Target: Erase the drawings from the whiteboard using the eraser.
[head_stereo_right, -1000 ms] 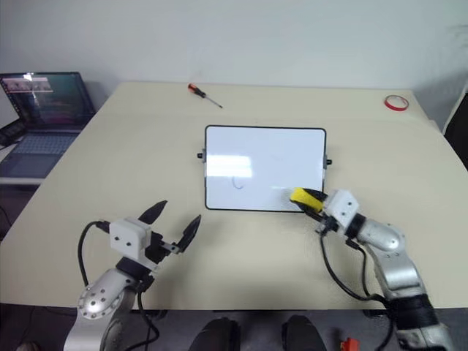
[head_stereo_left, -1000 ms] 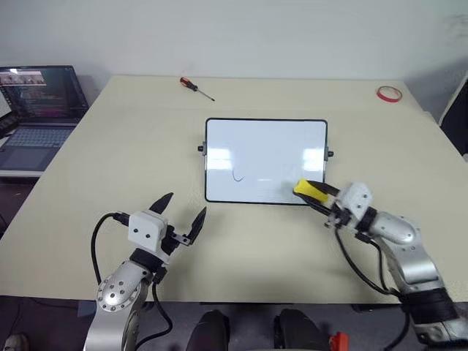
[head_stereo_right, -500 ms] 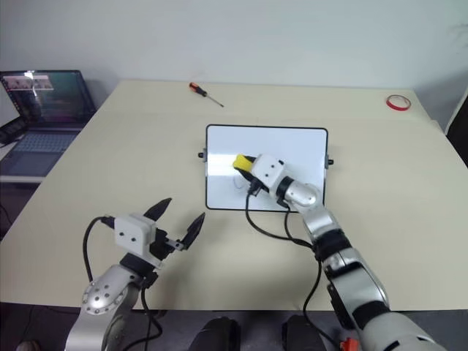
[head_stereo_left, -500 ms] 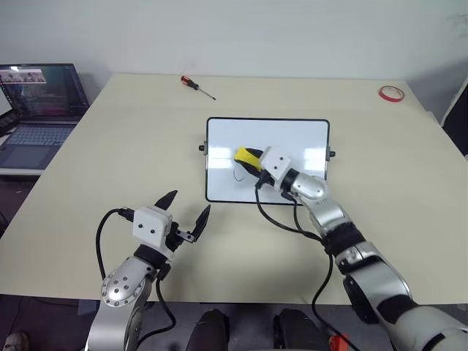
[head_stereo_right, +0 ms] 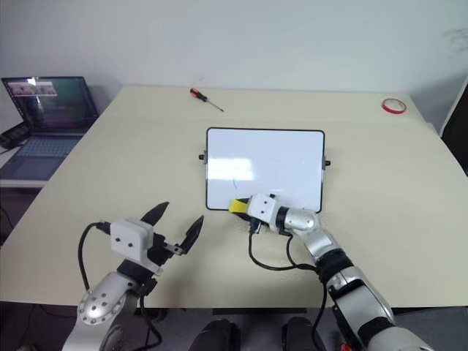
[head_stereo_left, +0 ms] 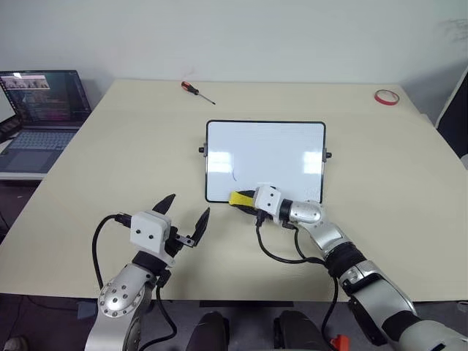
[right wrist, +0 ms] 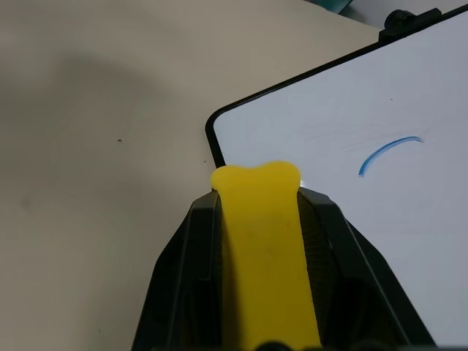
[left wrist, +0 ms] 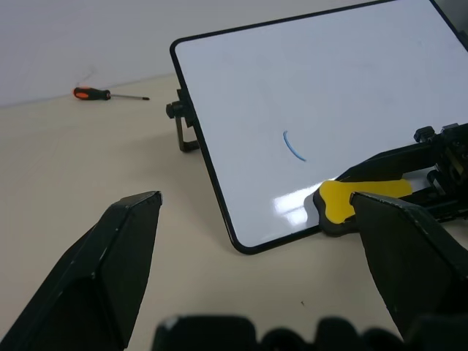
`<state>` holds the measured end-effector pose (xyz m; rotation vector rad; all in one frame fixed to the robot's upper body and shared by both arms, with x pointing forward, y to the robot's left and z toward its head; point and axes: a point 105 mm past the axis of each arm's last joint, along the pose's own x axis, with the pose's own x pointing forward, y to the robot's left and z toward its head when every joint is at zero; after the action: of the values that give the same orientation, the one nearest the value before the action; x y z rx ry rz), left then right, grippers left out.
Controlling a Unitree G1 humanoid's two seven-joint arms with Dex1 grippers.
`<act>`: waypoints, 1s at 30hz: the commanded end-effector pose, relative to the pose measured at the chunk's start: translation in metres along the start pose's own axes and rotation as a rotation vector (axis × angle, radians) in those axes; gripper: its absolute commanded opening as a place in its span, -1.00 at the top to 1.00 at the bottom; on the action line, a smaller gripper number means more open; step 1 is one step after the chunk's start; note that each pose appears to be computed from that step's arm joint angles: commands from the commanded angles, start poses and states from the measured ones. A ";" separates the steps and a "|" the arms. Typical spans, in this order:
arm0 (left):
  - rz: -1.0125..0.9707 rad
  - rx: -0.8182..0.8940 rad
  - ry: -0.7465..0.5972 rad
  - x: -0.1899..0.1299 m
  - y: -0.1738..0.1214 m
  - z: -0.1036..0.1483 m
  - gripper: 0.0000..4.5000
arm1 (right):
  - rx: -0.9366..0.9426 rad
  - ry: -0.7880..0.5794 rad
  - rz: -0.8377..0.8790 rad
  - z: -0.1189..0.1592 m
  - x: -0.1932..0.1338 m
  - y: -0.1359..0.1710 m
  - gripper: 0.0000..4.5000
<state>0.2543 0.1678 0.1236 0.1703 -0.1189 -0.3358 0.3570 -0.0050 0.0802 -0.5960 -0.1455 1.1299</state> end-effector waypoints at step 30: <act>-0.005 0.004 -0.057 0.007 -0.004 0.010 -1.00 | -0.144 0.038 -0.238 0.023 0.021 -0.053 0.50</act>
<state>0.2608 0.1625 0.1212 0.1608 -0.1249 -0.3475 0.3745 0.0243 0.1032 -0.7171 -0.2547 1.0443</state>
